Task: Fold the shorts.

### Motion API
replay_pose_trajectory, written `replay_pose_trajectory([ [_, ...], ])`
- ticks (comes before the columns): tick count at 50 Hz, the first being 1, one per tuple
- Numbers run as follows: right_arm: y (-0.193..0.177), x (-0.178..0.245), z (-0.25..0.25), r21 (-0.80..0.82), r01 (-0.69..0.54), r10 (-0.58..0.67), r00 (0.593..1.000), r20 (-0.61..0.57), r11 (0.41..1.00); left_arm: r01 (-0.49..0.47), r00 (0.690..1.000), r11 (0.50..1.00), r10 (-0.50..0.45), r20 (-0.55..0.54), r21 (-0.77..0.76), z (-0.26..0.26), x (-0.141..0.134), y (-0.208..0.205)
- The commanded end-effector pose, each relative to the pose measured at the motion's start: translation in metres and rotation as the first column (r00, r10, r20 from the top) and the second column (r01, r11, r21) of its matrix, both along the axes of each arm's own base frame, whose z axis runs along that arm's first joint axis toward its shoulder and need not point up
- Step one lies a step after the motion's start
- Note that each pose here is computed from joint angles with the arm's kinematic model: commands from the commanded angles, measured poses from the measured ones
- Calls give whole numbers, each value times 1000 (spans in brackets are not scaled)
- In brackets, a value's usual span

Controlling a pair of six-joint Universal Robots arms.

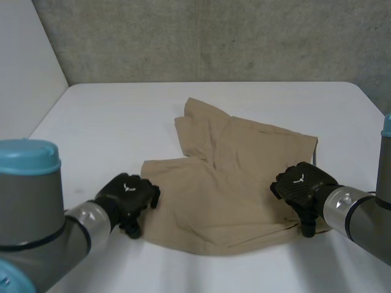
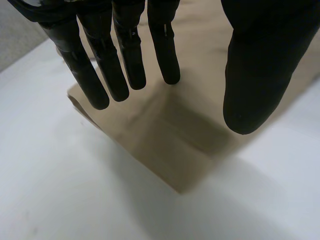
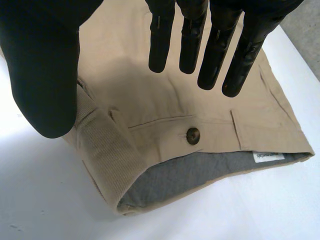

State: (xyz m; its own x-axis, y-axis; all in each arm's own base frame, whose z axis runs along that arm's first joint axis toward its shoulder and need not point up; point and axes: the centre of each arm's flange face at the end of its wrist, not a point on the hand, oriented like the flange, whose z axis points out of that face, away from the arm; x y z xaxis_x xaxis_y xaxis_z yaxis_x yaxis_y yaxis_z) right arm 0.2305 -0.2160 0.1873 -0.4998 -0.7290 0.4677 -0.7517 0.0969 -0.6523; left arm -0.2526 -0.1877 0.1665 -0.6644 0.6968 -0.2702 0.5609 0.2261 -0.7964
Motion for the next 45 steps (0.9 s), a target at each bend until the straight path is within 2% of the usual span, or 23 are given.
replay_pose_trajectory([
  [1,9,-4,-11,41,6,-6,1000,-10,999,-25,1000,1000,24,15,15,-6,12,13],
  [6,10,-5,-17,32,10,-10,1000,-12,999,-66,998,998,66,8,1,-9,18,1],
  [14,13,-6,-23,33,11,-11,1000,-14,999,-79,997,996,78,-20,-48,-10,17,-9],
  [34,13,-21,-36,16,68,-68,998,-6,998,-72,997,995,71,-24,-64,-28,11,-20],
  [45,12,-20,-31,9,97,-97,995,38,995,-71,997,995,70,-12,-64,-33,11,-22],
])
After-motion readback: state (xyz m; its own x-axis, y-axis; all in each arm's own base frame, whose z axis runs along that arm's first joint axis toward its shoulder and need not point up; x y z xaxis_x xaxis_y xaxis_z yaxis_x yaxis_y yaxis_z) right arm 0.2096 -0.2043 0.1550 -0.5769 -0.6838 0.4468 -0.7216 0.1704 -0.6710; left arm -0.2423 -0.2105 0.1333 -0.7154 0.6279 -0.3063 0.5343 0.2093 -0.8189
